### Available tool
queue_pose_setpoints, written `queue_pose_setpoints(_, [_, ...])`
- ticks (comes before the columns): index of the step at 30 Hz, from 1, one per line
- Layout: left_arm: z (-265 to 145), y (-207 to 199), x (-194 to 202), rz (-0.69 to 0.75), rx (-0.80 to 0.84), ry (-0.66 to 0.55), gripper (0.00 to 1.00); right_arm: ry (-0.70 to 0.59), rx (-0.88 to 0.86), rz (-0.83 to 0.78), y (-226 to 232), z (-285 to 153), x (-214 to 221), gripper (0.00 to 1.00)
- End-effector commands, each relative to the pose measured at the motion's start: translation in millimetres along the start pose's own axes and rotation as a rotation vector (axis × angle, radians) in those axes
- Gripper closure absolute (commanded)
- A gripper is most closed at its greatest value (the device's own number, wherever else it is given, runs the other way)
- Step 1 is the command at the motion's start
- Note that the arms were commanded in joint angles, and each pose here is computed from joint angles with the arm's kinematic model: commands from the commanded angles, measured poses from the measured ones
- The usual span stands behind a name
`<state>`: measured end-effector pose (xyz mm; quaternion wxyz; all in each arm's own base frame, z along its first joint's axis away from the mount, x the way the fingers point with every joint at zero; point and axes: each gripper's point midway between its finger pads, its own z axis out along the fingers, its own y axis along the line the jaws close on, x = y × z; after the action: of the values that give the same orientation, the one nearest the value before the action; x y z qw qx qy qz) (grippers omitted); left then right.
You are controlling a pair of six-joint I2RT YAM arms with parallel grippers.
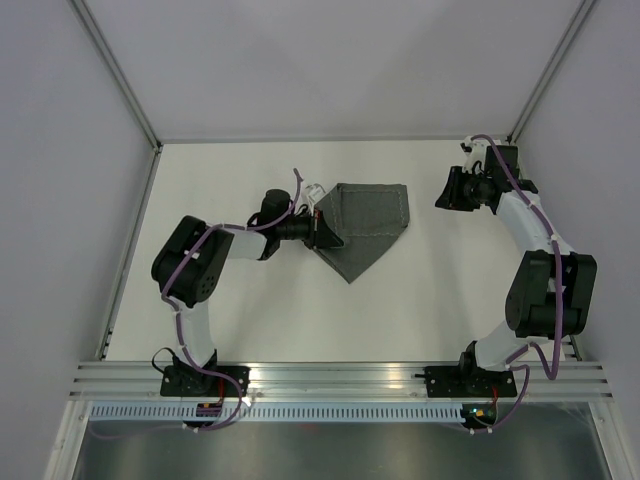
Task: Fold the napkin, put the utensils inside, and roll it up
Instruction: Fold the napkin
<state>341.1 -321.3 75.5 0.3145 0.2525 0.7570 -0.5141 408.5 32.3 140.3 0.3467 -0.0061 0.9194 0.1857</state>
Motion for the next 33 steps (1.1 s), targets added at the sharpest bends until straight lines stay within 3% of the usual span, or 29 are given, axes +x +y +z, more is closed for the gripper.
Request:
queue_pose_setpoints(1, [-3, -12, -2, 0.128, 0.010, 0.009, 0.95, -0.014, 0.011, -0.016, 0, 0, -5, 0.67])
queue_pose_setpoints(11, [7, -10, 25, 0.144, -0.026, 0.084, 0.94, -0.010, 0.013, -0.024, 2, 2, -4, 0.66])
queue_pose_setpoints(21, [13, -13, 34, 0.162, -0.041, 0.095, 0.76, -0.006, 0.016, -0.030, 3, 3, -3, 0.66])
queue_pose_setpoints(25, [16, -16, 37, 0.167, -0.043, 0.097, 0.65, -0.007, 0.016, -0.032, 2, 3, -4, 0.66])
queue_pose_setpoints(33, [22, -31, 34, 0.197, -0.021, 0.089, 0.60, -0.003, 0.015, -0.029, 3, 3, -2, 0.66])
